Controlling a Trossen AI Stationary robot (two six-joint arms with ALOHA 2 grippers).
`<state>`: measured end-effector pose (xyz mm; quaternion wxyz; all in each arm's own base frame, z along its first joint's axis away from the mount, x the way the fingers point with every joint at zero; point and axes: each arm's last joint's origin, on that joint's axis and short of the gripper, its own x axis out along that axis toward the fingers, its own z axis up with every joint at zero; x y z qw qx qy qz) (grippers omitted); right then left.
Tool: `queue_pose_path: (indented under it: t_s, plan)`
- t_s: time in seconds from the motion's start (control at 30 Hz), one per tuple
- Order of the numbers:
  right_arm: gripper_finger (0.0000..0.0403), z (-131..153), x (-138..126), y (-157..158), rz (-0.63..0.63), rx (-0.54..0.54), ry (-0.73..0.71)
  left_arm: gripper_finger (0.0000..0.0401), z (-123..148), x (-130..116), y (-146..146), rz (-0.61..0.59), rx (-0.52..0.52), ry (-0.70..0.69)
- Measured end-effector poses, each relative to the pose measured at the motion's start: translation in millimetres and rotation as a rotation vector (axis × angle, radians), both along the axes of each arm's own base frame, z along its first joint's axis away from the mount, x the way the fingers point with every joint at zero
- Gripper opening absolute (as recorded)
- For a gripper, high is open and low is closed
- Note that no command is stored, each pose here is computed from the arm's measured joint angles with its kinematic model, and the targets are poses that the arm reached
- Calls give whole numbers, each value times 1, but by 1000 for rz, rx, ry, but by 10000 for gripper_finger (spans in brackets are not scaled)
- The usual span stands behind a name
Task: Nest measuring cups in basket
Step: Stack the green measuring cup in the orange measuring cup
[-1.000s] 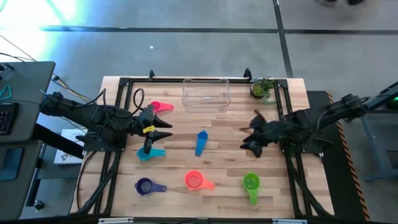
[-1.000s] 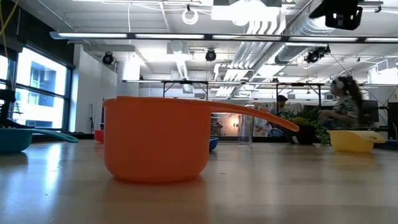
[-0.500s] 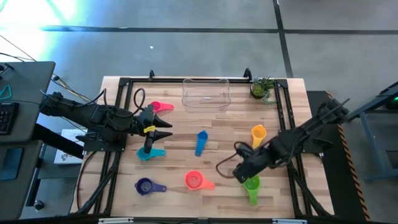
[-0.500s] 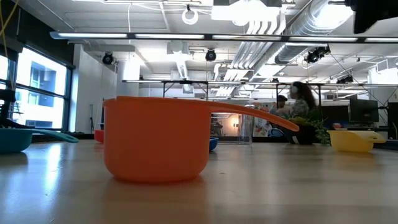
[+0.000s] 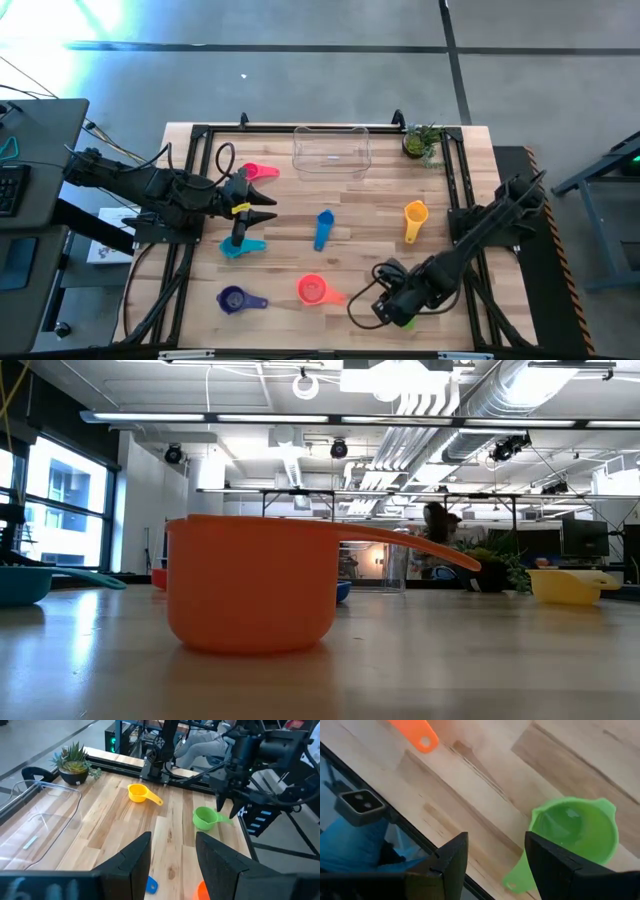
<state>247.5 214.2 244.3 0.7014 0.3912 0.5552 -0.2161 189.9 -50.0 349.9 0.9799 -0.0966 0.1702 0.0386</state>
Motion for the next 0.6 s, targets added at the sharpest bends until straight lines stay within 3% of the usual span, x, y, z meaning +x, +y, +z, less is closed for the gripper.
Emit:
queue_pose_path:
  t_s: [0.6]
  plan:
    - [188,-39,0,19,-11,-81,109,147,0,0,0,17,-49,-2]
